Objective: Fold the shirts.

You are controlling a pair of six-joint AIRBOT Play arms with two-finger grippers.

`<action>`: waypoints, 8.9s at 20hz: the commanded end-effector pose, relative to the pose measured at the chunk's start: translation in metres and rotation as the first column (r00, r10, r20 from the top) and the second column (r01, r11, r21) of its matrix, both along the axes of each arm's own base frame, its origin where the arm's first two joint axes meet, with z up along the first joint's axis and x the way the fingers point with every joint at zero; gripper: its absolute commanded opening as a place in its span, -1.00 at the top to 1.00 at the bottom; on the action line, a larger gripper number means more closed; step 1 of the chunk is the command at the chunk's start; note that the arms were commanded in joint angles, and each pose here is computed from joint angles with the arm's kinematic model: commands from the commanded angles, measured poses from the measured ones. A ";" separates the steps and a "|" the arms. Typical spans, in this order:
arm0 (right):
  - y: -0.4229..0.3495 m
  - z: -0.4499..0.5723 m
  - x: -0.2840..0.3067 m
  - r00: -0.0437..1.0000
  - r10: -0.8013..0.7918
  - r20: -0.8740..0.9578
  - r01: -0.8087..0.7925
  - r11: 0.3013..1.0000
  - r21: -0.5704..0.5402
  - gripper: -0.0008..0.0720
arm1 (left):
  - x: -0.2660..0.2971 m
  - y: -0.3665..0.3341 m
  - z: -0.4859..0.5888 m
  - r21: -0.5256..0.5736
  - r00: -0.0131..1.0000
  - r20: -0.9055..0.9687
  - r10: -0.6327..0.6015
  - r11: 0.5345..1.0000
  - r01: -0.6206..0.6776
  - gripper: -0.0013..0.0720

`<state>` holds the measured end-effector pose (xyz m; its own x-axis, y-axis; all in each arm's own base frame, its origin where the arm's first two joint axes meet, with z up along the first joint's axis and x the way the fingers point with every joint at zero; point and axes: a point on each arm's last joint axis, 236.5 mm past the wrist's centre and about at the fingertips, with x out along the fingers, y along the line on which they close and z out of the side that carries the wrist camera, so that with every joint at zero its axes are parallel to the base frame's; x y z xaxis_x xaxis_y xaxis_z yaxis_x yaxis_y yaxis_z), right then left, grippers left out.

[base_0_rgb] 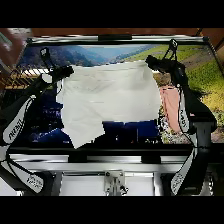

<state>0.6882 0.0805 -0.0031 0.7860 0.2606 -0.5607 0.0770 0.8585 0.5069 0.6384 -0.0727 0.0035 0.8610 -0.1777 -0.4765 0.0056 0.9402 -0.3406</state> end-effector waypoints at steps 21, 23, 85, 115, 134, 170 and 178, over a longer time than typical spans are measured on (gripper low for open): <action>-0.010 -0.083 -0.107 0.840 0.140 -0.524 -0.188 0.981 -0.039 0.86 | -0.111 -0.002 -0.097 -0.262 0.769 -0.568 -0.293 0.950 0.169 0.88; -0.012 -0.084 -0.108 0.838 0.127 -0.530 -0.168 0.985 -0.031 0.86 | -0.110 0.001 -0.097 -0.277 0.770 -0.577 -0.271 0.952 0.128 0.88; 0.026 -0.113 -0.312 0.653 0.288 -0.700 -0.236 0.956 0.174 0.71 | -0.318 0.012 -0.079 -0.471 0.624 -0.622 -0.474 0.862 0.185 0.89; 0.029 -0.062 -0.046 0.957 0.169 -0.237 -0.172 0.985 0.010 -0.57 | -0.041 0.026 -0.044 -0.479 0.851 -0.362 -0.381 0.859 0.182 -0.50; -0.031 -0.094 -0.071 0.912 0.109 -0.397 -0.125 0.992 -0.014 -0.86 | -0.088 -0.010 0.058 -0.455 0.775 -0.295 -0.559 0.796 0.400 -0.66; 0.051 0.150 -0.241 0.785 0.433 -0.443 -0.490 0.872 -0.016 0.87 | -0.183 -0.199 0.064 -0.516 0.603 -0.285 -0.745 0.649 0.558 0.70; 0.069 0.181 -0.291 0.747 0.467 -0.472 -0.561 0.824 -0.072 0.86 | -0.227 -0.274 0.023 -0.505 0.613 -0.321 -0.722 0.678 0.534 0.70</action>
